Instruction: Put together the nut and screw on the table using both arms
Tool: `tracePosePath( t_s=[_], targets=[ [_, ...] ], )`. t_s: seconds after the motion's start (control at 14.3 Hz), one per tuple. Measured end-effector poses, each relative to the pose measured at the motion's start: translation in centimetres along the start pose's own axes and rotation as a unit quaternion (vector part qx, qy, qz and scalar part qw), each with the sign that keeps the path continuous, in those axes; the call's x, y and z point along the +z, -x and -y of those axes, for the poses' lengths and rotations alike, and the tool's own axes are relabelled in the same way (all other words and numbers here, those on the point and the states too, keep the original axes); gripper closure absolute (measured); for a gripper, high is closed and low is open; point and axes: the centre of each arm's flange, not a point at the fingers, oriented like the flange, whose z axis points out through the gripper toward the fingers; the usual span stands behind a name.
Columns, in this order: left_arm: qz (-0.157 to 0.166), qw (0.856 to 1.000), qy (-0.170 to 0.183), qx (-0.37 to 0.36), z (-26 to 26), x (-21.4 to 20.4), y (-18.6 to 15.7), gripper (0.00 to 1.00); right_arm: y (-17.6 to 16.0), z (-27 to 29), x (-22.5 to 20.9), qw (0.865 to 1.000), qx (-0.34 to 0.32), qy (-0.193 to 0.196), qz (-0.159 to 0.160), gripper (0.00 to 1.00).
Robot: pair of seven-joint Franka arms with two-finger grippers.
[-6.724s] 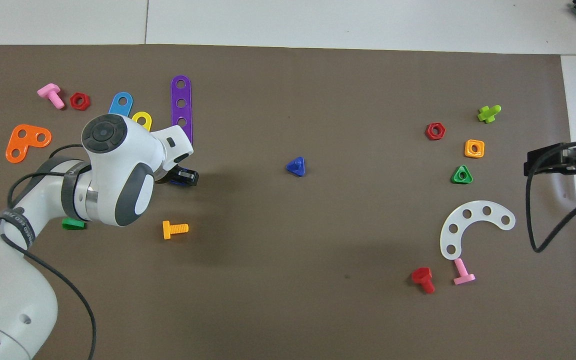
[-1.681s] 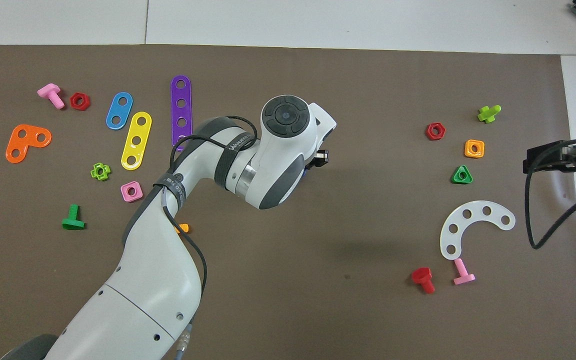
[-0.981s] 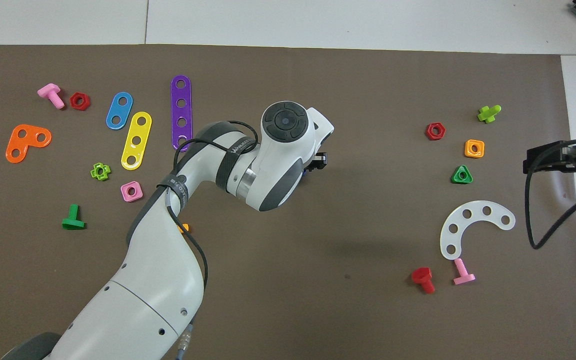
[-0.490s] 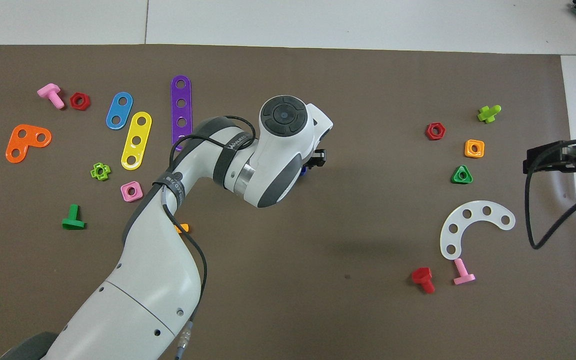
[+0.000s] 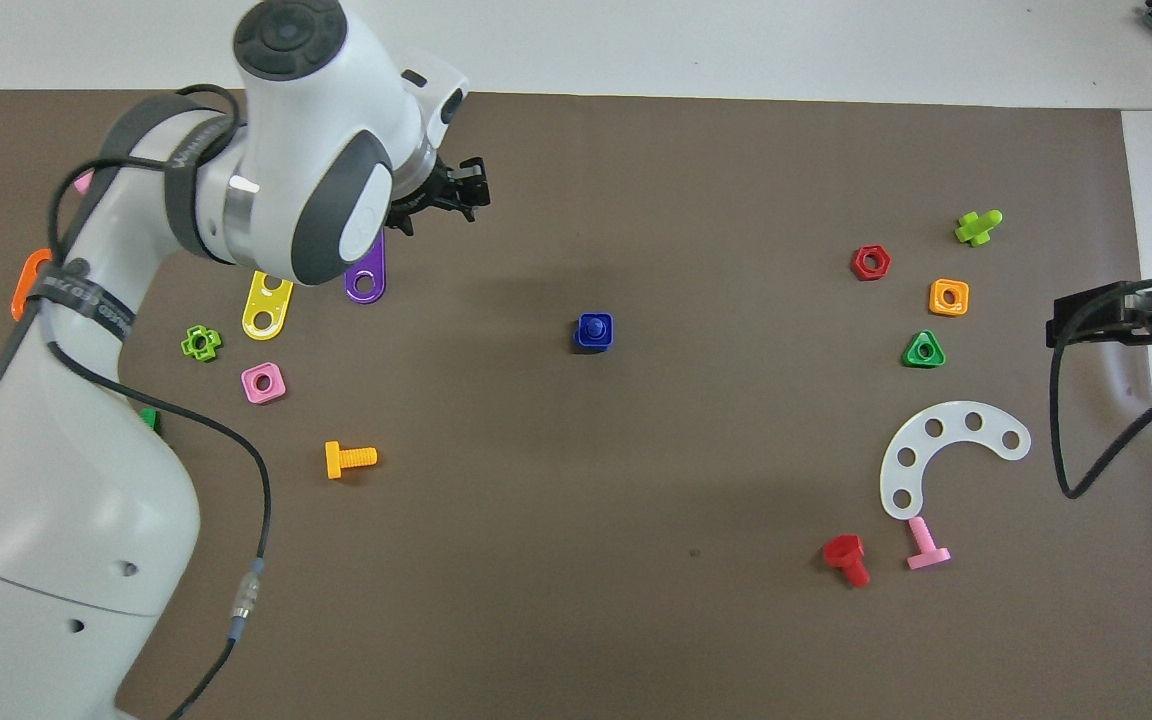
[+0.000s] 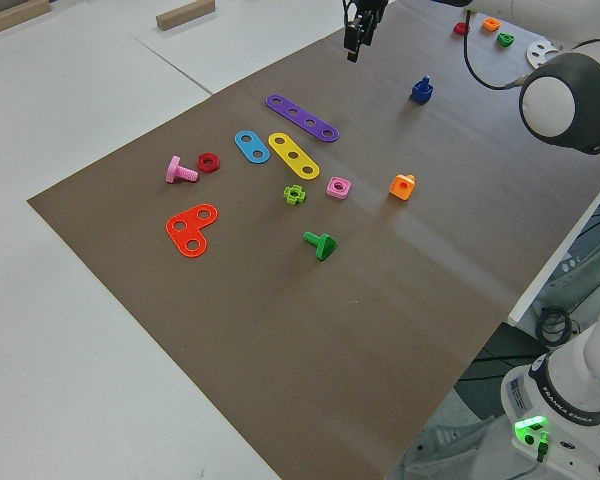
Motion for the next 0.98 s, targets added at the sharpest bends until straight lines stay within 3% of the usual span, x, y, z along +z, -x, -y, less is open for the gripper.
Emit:
tracePosePath(
  t_s=[0.28,0.56,0.98],
  targets=[
    [-0.007,1.000,-0.009,0.011,10.1,-6.2,-2.5,0.28,0.0,0.0,0.0,1.000,0.000,0.000,0.000,0.00],
    [0.012,0.998,-0.019,0.054,16.9,-8.8,-2.2,0.29,0.0,0.0,0.0,1.000,0.001,-0.001,0.000,0.00],
    [0.032,0.994,-0.066,0.078,18.6,-10.3,2.2,0.30,0.0,0.2,0.0,1.000,0.018,-0.019,0.002,0.00]
  ],
)
